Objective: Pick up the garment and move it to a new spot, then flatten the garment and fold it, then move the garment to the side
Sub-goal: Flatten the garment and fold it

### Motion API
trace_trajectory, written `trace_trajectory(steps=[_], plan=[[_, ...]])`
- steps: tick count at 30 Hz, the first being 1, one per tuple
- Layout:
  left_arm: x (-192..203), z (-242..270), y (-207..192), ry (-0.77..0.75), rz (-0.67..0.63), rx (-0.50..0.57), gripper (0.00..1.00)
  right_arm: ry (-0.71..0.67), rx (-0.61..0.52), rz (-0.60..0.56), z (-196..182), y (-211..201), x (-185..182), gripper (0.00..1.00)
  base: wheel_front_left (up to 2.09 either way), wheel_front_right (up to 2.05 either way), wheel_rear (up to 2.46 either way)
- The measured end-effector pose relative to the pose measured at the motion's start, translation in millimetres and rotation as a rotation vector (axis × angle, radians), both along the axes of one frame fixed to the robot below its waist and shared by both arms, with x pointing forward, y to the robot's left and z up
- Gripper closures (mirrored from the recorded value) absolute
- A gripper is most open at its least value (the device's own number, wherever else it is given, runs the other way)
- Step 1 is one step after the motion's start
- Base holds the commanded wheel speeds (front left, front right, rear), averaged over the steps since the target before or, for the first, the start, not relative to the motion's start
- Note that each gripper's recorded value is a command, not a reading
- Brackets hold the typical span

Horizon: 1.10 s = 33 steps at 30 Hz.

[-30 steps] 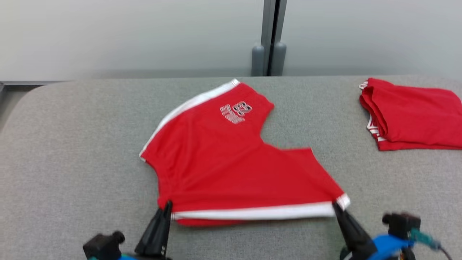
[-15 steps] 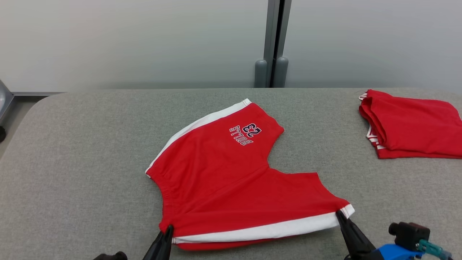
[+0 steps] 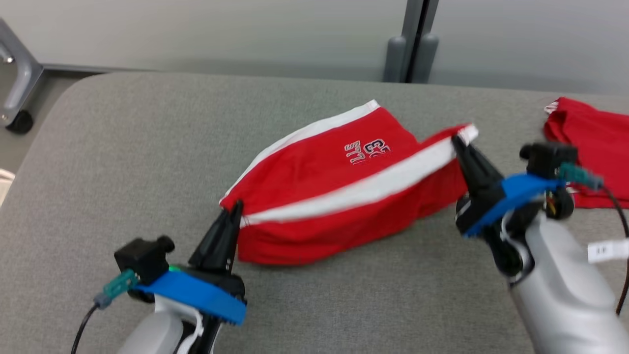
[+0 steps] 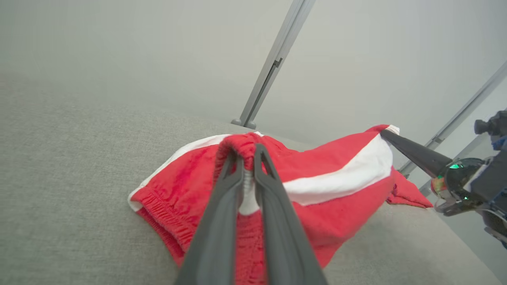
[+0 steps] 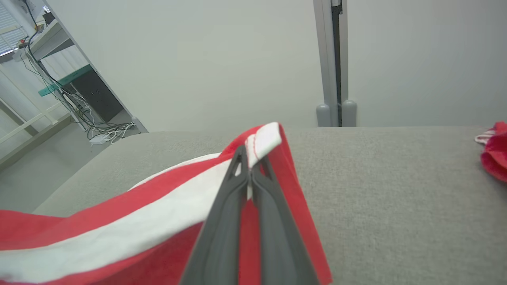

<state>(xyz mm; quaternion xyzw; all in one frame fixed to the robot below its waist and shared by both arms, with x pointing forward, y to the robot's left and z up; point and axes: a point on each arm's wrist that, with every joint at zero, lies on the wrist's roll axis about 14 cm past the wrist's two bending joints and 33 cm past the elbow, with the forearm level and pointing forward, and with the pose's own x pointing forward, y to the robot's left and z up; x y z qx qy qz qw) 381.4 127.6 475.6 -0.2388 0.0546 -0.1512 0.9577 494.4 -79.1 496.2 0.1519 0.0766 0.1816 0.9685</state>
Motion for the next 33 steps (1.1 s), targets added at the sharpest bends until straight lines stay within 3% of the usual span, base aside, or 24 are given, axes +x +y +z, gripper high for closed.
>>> trace_trajectory(steps=[11,21,22,23,24,33], plan=[[65,-13,23,0.029,0.11,0.002,1.0,0.046,-0.096,0.067,-12,42,96,1.0,0.0,0.0,0.0],[78,-48,35,0.12,0.162,0.036,1.0,0.136,-0.16,0.097,-59,63,123,1.0,0.0,0.0,0.0],[79,-49,36,0.122,0.165,0.039,1.0,0.138,-0.16,0.099,-61,65,124,0.74,0.0,0.0,0.0],[79,-50,36,0.126,0.164,0.046,0.56,0.138,-0.159,0.1,-62,66,124,0.0,0.0,0.0,0.0],[78,-52,36,0.125,0.154,0.072,0.0,0.138,-0.156,0.1,-63,67,123,0.0,0.0,0.0,0.0],[64,-38,57,0.07,0.205,0.177,0.0,0.107,-0.206,0.101,-54,55,106,0.0,0.0,0.0,0.0]])
